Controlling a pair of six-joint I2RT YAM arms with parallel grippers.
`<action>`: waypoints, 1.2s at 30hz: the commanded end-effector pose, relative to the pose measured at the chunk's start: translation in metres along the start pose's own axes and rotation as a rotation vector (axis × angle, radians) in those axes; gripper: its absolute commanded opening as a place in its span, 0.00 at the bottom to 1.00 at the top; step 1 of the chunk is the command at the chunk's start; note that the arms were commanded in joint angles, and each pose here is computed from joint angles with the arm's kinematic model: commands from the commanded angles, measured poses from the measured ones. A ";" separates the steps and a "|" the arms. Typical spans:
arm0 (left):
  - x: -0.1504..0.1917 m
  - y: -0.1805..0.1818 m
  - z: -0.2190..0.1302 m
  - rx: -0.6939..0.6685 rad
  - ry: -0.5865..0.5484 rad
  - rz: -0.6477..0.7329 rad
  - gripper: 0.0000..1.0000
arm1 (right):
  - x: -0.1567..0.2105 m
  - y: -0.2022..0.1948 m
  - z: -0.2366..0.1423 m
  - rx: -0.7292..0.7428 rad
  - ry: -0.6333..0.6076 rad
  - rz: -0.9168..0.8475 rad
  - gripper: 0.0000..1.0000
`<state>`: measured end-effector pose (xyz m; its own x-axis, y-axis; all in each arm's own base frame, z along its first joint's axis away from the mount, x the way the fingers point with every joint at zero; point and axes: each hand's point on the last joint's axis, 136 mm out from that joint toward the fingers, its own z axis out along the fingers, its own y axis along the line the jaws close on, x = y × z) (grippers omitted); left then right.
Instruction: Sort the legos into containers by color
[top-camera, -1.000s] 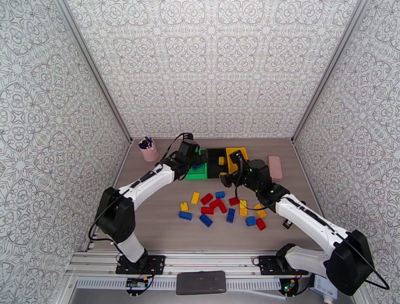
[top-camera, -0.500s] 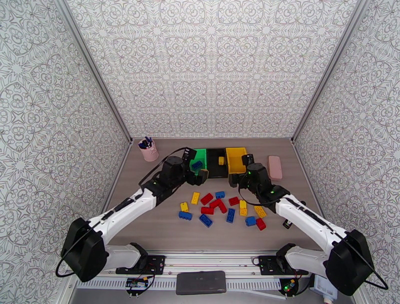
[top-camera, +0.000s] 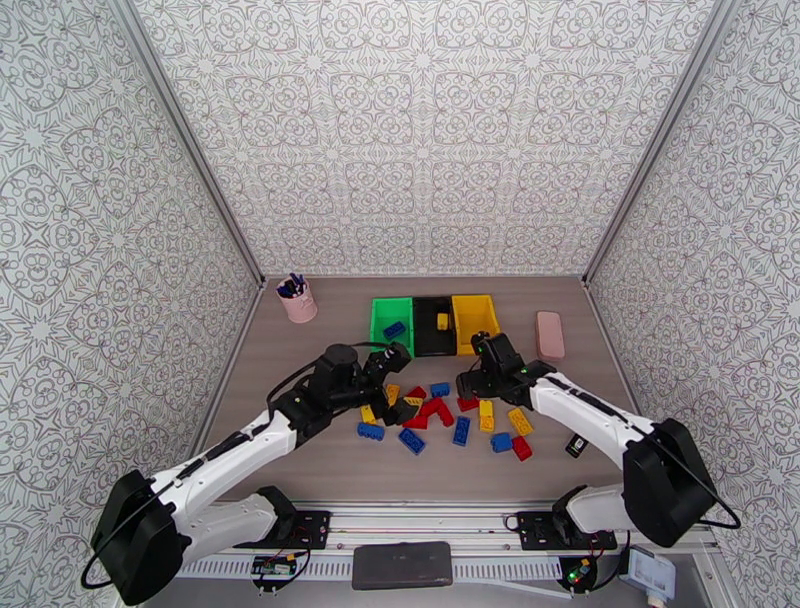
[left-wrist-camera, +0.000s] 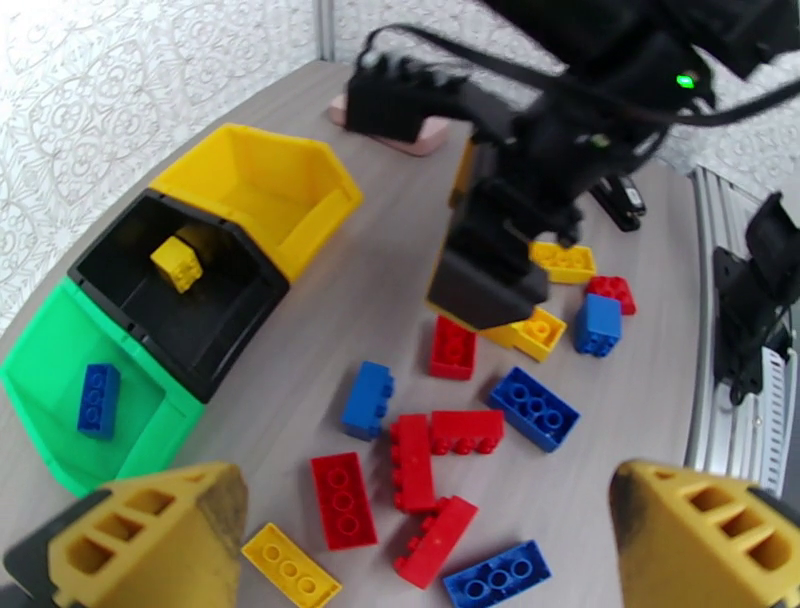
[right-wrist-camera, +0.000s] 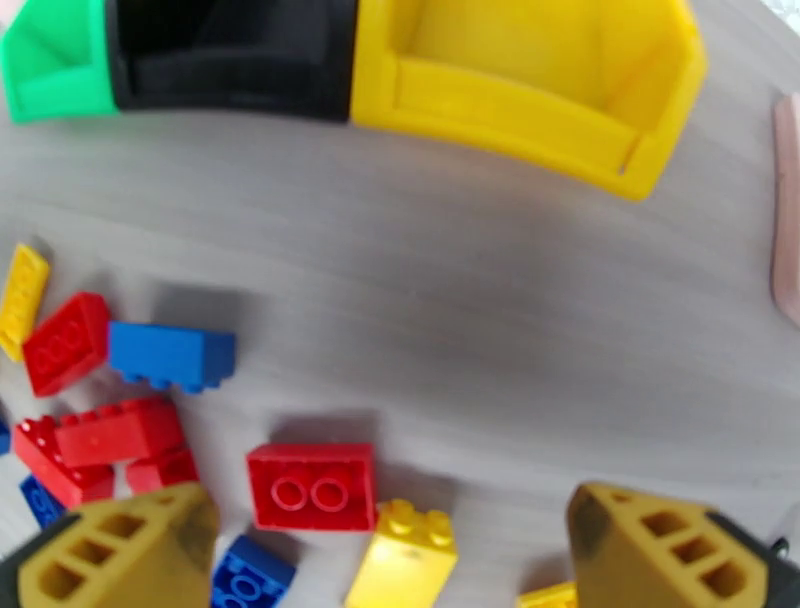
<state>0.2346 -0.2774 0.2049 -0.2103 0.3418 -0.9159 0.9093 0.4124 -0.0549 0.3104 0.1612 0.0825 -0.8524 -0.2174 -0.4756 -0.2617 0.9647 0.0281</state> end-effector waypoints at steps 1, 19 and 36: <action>-0.003 -0.015 -0.004 0.061 -0.039 0.049 1.00 | 0.002 0.009 0.009 0.003 0.062 -0.066 0.94; 0.001 -0.017 -0.001 0.081 -0.034 0.049 1.00 | 0.022 0.033 0.051 -0.080 0.222 -0.115 0.67; -0.004 -0.007 -0.002 0.018 -0.084 0.026 1.00 | -0.030 0.030 0.009 -0.069 0.021 -0.085 0.47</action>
<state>0.2252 -0.2802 0.2061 -0.1666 0.3180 -0.9333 0.9313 0.3617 -0.0430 0.3122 0.1924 0.0528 -0.8770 -0.3277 -0.3514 -0.3697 0.9273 0.0579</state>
